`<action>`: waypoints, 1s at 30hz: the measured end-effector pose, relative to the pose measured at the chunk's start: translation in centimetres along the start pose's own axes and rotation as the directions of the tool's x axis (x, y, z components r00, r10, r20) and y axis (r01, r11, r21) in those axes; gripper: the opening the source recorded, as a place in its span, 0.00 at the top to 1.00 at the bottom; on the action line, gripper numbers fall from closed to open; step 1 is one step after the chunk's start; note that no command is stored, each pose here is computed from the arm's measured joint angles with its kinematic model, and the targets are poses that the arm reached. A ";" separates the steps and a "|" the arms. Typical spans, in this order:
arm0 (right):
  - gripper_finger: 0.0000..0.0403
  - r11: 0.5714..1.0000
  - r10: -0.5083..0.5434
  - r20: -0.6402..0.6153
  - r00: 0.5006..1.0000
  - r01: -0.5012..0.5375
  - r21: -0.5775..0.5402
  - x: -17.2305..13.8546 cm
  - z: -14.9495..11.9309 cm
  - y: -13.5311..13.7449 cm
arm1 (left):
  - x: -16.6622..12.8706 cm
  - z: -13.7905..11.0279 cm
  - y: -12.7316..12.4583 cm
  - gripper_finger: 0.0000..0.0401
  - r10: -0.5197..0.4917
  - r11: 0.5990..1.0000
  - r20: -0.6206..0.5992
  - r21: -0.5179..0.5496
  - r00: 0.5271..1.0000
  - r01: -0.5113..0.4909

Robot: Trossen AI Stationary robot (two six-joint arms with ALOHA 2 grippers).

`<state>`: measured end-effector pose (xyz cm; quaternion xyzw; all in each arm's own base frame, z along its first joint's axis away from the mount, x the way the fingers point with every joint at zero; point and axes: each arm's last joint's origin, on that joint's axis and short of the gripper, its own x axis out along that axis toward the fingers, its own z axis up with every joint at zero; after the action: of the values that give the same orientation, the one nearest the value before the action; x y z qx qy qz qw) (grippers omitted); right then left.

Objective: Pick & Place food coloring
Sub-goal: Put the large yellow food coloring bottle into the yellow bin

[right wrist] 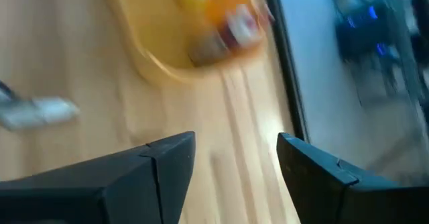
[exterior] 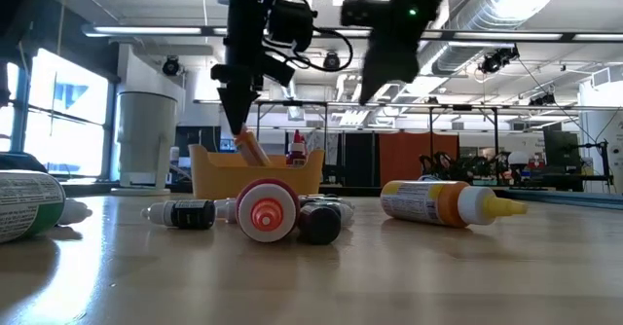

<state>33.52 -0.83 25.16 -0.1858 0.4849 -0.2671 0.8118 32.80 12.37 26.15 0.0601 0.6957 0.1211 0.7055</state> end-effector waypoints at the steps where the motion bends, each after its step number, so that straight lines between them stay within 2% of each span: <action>1: 0.49 1.000 -0.020 -0.040 0.999 0.020 0.013 -0.3 -0.5 -0.3 | 0.0 0.0 0.1 0.73 0.002 1.000 0.008 0.001 1.000 -0.002; 4: 0.49 0.993 -0.085 -0.148 0.985 0.097 0.073 -1.4 -2.2 -1.3 | 0.1 -0.1 0.7 0.73 -0.014 1.000 0.009 -0.025 1.000 0.014; 8: 0.49 0.951 -0.240 -0.216 0.946 0.274 0.146 -3.1 -4.5 -3.0 | 0.6 -0.7 2.3 0.73 -0.051 0.991 0.003 -0.120 0.999 0.051; 14: 0.49 0.879 -0.327 -0.155 0.932 0.361 0.313 -4.8 -8.1 -4.7 | 1.0 -1.2 3.9 0.73 -0.084 0.966 0.022 -0.242 0.996 0.087; 18: 0.49 0.881 -0.325 -0.085 0.942 0.334 0.334 -5.3 -10.0 -5.1 | 1.1 -1.4 3.9 0.73 -0.159 0.950 0.030 -0.269 0.987 0.161; 22: 0.49 0.879 -0.312 0.019 0.950 0.281 0.384 -6.0 -10.6 -5.6 | 1.8 -1.0 3.7 0.73 -0.221 0.937 0.038 -0.268 0.975 0.223; 27: 0.49 0.872 -0.281 0.172 0.944 0.177 0.456 -7.0 -10.5 -6.3 | 3.3 -0.5 3.4 0.73 -0.190 0.949 -0.018 -0.260 0.982 0.179; 30: 0.49 0.890 -0.229 0.265 0.936 0.092 0.446 -7.2 -10.2 -6.3 | 3.5 -0.3 3.6 0.69 -0.150 0.958 -0.020 -0.249 0.988 0.140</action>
<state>20.10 -1.78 28.97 -0.0832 0.2635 -0.4011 0.8734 32.22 16.74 23.70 -0.0818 0.6914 0.1557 0.7007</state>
